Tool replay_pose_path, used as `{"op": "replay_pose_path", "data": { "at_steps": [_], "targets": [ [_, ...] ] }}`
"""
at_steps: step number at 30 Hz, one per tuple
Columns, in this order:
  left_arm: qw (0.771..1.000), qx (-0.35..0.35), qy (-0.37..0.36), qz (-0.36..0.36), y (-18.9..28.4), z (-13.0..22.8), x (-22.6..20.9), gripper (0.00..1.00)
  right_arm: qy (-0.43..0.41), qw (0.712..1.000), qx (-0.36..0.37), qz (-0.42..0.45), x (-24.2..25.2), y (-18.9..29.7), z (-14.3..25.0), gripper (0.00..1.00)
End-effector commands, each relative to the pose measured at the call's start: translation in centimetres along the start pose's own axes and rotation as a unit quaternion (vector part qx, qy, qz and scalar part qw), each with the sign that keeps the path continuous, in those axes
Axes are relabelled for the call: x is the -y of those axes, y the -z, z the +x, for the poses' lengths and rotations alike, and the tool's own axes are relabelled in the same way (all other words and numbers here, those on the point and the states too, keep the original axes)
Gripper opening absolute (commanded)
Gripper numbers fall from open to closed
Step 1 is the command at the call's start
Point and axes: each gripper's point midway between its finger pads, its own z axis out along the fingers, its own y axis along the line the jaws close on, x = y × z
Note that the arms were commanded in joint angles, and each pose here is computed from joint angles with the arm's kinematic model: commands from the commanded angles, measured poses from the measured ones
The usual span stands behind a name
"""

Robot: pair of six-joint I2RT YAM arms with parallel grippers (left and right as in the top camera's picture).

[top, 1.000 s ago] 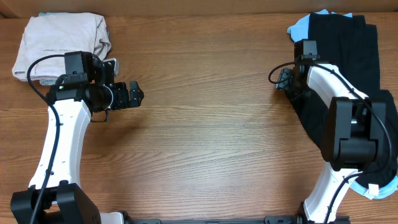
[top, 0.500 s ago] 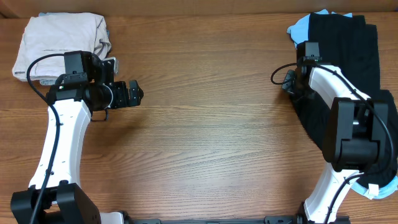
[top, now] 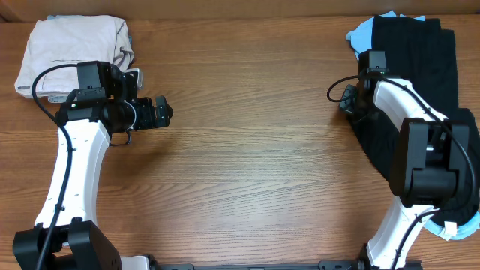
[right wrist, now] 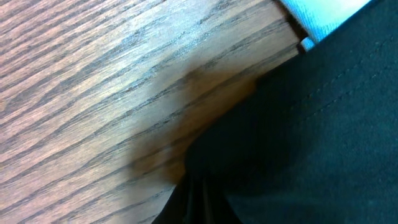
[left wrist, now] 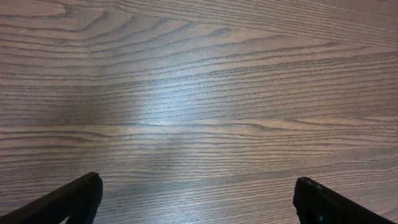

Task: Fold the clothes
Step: 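Reach the right gripper to the black shirt on the right pile and grasp it, then drag the black shirt with the right gripper to the table center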

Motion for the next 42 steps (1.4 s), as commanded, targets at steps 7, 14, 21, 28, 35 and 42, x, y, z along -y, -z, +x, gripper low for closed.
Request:
{"op": "replay_pose_path", "data": {
  "at_steps": [7, 14, 21, 28, 35, 42],
  "targets": [
    [1.000, 0.008, -0.008, -0.002, 0.1, -0.8, 0.2, 1.00, 0.039, 0.996, -0.069, -0.045, -2.6, -1.4, 4.2, 0.04],
    [1.000, 0.011, -0.009, -0.002, 0.1, -0.9, 0.2, 1.00, 0.083, 0.992, -0.067, -0.066, -6.0, -0.5, 5.1, 0.04],
    [1.000, 0.014, -0.010, -0.001, 0.1, -1.0, 0.2, 1.00, 0.140, 0.982, -0.076, -0.104, -10.7, 1.7, 6.4, 0.04],
    [1.000, 0.020, -0.011, -0.002, 0.2, -1.3, 0.1, 1.00, 0.197, 0.965, -0.071, -0.156, -17.0, 8.0, 7.1, 0.04],
    [0.999, 0.036, -0.016, -0.028, 0.2, -2.1, -0.7, 1.00, 0.283, 0.936, -0.042, -0.203, -24.8, 14.7, 10.7, 0.04],
    [0.997, 0.044, -0.005, -0.067, 0.7, -2.5, -2.7, 1.00, 0.370, 0.896, -0.047, -0.242, -30.5, 18.5, 18.7, 0.04]
  ]
}}
